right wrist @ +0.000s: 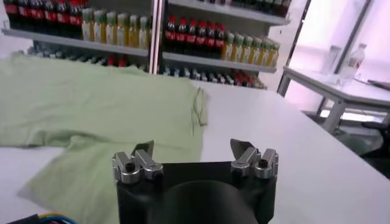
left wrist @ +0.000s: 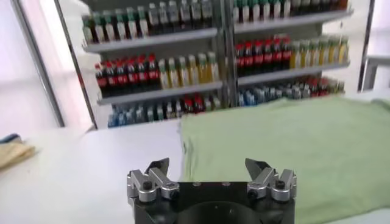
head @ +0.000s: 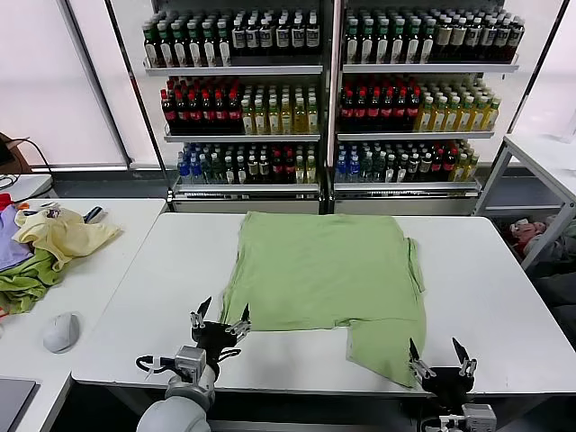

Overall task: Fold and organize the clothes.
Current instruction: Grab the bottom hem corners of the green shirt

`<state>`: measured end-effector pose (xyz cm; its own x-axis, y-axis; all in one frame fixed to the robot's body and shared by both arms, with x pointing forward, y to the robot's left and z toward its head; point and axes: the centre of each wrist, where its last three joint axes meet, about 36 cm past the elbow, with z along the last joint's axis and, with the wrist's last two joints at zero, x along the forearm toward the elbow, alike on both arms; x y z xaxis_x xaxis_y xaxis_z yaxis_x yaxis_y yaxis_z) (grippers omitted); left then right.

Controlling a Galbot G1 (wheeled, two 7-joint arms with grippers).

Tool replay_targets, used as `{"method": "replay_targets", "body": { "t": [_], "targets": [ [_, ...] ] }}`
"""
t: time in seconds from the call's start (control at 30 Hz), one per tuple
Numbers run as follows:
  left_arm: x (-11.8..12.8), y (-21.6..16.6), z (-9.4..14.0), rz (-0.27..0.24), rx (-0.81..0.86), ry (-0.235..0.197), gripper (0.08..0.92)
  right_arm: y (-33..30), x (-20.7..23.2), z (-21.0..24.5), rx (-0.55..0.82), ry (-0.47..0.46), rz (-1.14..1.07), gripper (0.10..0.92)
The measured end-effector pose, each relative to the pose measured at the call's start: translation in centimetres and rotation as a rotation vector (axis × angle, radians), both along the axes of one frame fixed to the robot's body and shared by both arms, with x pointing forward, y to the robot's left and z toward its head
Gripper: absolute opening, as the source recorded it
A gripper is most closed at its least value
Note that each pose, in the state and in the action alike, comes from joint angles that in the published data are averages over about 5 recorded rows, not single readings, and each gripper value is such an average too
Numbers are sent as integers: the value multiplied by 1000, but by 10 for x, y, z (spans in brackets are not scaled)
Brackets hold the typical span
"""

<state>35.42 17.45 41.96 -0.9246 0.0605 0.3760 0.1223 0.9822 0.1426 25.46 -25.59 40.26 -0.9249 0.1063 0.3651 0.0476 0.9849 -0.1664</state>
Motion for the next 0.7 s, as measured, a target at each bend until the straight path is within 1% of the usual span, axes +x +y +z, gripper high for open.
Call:
{"method": "replay_targets", "body": {
  "t": [0.07,0.17,0.4,0.47,0.57,0.7],
  "targets": [
    [1,0,-1,2,2,7,823,1,0,-2,1,5,2,823],
    [3,-2,-6,5,8,29,823,4,1,-6,4,18,7,823],
    [3,-1,-22,24,24,90,823,10,0,-13,13,41,21,811],
    [2,-1,-25,27,25,104,823,11,-1,-15,16,46,23,775],
    [2,-2,-28,32,24,118,820,12,-2,-17,22,53,26,690],
    [1,0,-30,36,18,130,749,12,-4,-18,32,60,28,578]
  ]
}}
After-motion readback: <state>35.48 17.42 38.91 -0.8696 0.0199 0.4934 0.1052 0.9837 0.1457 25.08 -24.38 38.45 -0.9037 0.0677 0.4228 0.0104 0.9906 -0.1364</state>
